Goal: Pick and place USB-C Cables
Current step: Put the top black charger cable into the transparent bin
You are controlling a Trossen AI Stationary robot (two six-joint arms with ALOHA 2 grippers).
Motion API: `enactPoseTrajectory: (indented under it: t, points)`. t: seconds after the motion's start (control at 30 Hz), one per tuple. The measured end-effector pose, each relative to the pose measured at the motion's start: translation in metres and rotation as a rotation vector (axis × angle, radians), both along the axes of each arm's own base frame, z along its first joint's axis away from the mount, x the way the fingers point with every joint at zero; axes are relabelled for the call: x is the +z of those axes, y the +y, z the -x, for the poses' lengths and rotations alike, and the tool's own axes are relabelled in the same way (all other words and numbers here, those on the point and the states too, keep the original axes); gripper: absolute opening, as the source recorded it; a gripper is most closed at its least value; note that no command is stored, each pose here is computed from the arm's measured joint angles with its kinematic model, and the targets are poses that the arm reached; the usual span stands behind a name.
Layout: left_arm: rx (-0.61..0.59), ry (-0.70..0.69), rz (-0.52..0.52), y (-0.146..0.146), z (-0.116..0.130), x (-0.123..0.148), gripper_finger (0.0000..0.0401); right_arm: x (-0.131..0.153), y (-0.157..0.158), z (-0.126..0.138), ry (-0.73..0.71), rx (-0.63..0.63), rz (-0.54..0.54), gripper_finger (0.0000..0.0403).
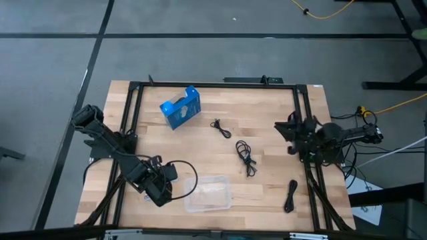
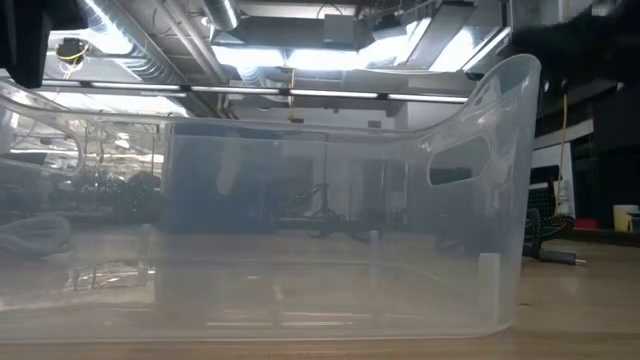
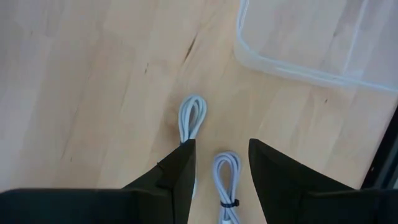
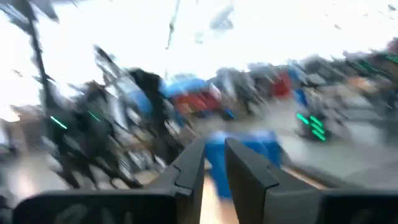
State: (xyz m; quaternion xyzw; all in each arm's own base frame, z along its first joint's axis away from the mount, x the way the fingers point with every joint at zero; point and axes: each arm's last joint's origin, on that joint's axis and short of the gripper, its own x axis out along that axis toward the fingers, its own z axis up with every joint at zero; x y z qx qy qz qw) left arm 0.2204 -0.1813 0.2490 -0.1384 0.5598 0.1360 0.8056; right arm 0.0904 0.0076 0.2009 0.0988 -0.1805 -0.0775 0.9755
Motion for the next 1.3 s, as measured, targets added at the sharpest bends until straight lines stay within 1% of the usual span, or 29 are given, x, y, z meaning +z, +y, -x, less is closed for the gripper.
enactPoseTrajectory:
  t: [0.1, 0.17, 0.27, 0.43, 0.5, 0.53, 0.6, 0.73, 0.87, 0.97, 1.03, 1.1, 1.17, 1.3]
  points:
    - [0.000, -0.001, -0.001, 0.000, 0.000, 0.000, 0.0143, 0.013, 0.002, 0.005, -0.143, 0.093, 0.059, 0.0068]
    - [0.000, -0.003, -0.004, 0.000, 0.000, 0.000, 0.0143, 0.018, 0.003, 0.008, -0.204, 0.132, 0.083, 0.0068]
    - [0.001, -0.004, -0.004, 0.000, 0.000, 0.000, 0.0143, 0.025, 0.003, 0.007, -0.199, 0.126, 0.092, 0.0068]
    - [0.001, -0.006, -0.007, 0.000, 0.000, 0.000, 0.0143, 0.058, 0.004, 0.003, -0.144, 0.087, 0.172, 0.0068]
    - [0.003, -0.013, -0.015, 0.000, 0.000, 0.000, 0.0143, 0.071, 0.005, -0.002, -0.063, 0.070, 0.226, 0.0068]
    - [0.005, -0.019, -0.023, 0.001, 0.000, 0.000, 0.0143, 0.078, 0.005, -0.005, -0.002, 0.050, 0.237, 0.0068]
    - [0.010, -0.035, -0.041, 0.001, -0.001, 0.001, 0.0143, 0.088, 0.004, -0.013, 0.154, -0.017, 0.222, 0.0068]
    - [0.016, -0.052, -0.060, 0.002, -0.001, 0.001, 0.0143, 0.093, 0.002, -0.031, 0.482, -0.164, 0.092, 0.0068]
    - [0.034, -0.061, -0.048, 0.001, -0.002, 0.001, 0.0143, 0.086, 0.004, -0.046, 0.727, -0.179, -0.037, 0.0068]
    - [0.051, -0.072, -0.032, 0.001, -0.003, 0.001, 0.0143, 0.077, 0.007, -0.053, 0.893, -0.187, -0.112, 0.0068]
    - [0.057, -0.076, -0.021, 0.000, -0.004, 0.001, 0.0143, 0.068, 0.008, -0.056, 0.976, -0.180, -0.156, 0.0068]
    - [0.094, -0.079, -0.003, 0.000, -0.003, 0.001, 0.0143, 0.062, 0.010, -0.060, 1.027, -0.159, -0.180, 0.0068]
    - [0.121, -0.062, 0.030, -0.001, -0.003, 0.001, 0.0143, 0.056, 0.011, -0.063, 1.066, -0.138, -0.180, 0.0068]
    - [0.113, 0.017, 0.108, -0.006, 0.000, -0.002, 0.0143, 0.051, 0.013, -0.069, 1.097, -0.140, -0.173, 0.0068]
